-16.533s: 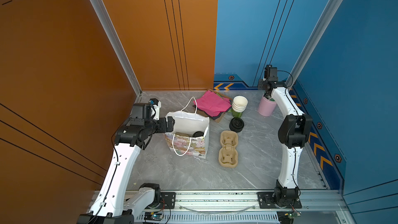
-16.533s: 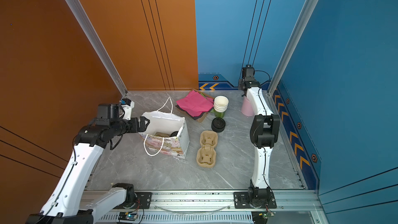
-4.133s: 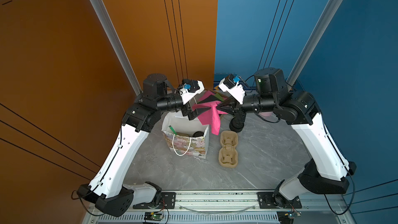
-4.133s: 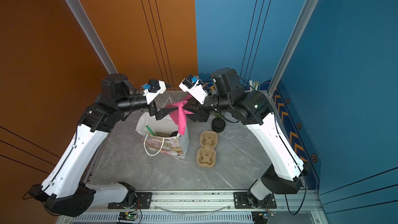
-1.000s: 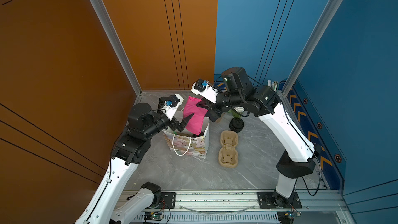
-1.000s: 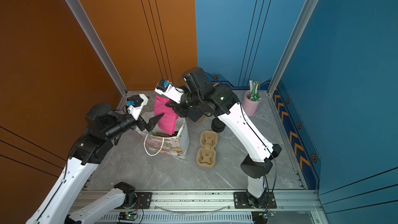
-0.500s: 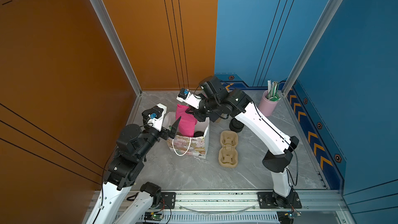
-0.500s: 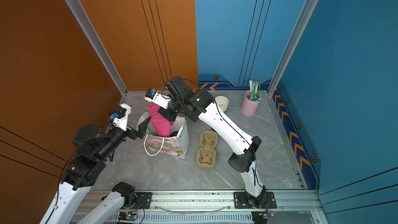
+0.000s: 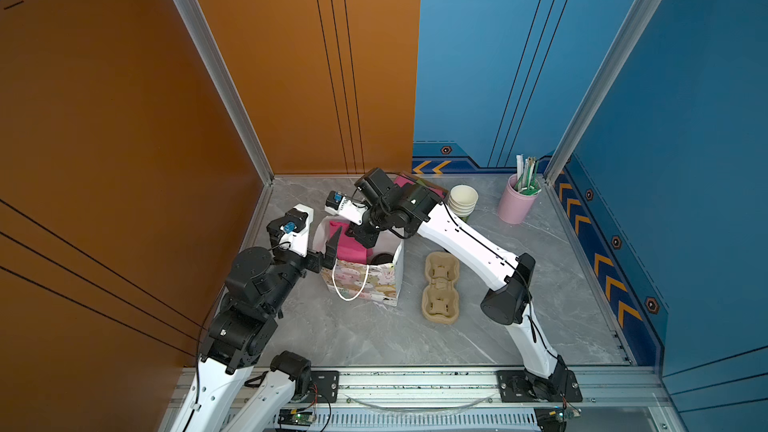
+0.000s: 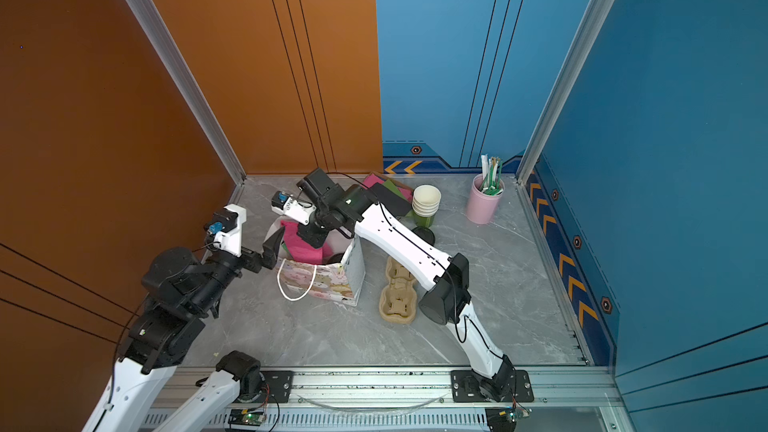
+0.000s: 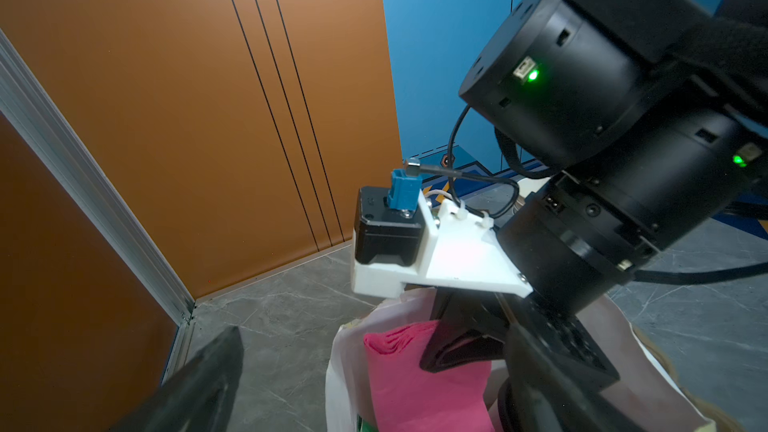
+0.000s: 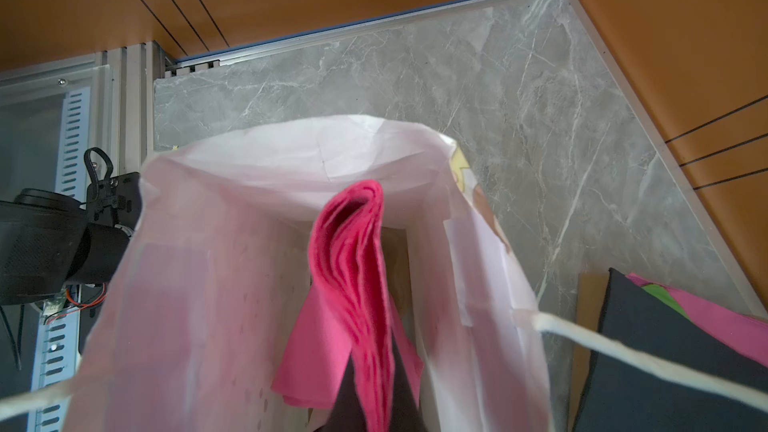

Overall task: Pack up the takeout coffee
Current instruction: 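Push the pink napkin down into the bag with the right gripper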

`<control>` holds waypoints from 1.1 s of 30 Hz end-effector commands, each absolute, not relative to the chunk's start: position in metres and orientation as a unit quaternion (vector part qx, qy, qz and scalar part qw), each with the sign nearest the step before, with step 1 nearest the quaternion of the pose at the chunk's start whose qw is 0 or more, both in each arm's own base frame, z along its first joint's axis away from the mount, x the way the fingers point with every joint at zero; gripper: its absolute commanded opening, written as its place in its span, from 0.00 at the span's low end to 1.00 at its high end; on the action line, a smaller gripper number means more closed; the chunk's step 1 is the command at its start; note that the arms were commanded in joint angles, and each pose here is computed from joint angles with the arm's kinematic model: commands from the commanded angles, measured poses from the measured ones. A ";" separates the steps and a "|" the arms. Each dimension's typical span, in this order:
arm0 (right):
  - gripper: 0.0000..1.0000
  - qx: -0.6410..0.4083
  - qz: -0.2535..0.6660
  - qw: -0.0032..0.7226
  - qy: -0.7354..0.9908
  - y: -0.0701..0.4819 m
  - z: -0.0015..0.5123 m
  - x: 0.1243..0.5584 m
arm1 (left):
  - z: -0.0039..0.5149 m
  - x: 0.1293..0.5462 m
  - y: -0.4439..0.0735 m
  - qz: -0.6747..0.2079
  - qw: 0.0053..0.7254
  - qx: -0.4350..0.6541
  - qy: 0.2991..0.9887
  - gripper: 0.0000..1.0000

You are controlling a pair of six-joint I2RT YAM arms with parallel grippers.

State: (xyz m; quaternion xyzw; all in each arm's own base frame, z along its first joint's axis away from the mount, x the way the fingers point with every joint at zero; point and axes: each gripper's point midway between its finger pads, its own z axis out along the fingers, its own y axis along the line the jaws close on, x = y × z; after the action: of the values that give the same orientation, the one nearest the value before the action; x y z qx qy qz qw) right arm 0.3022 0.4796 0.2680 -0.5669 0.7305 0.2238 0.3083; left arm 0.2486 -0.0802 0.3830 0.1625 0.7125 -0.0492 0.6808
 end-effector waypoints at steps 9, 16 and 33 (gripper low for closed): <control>0.13 -0.568 0.215 0.281 0.743 0.482 0.233 0.303 | 0.377 0.250 -0.069 -0.032 0.678 0.139 0.721 0.98; 0.19 -0.571 0.204 0.262 0.751 0.480 0.213 0.303 | 0.373 0.251 -0.068 -0.031 0.676 0.136 0.724 0.98; 0.54 -0.562 0.224 0.339 0.720 0.472 0.298 0.292 | 0.368 0.254 -0.055 -0.010 0.674 0.107 0.731 0.98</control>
State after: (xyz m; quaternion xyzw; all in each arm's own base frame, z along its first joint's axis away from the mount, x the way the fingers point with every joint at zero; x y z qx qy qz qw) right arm 0.2973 0.4814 0.2218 -0.5729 0.7460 0.2121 0.2652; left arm 0.2526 -0.0671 0.3706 0.1332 0.7260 -0.0271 0.6741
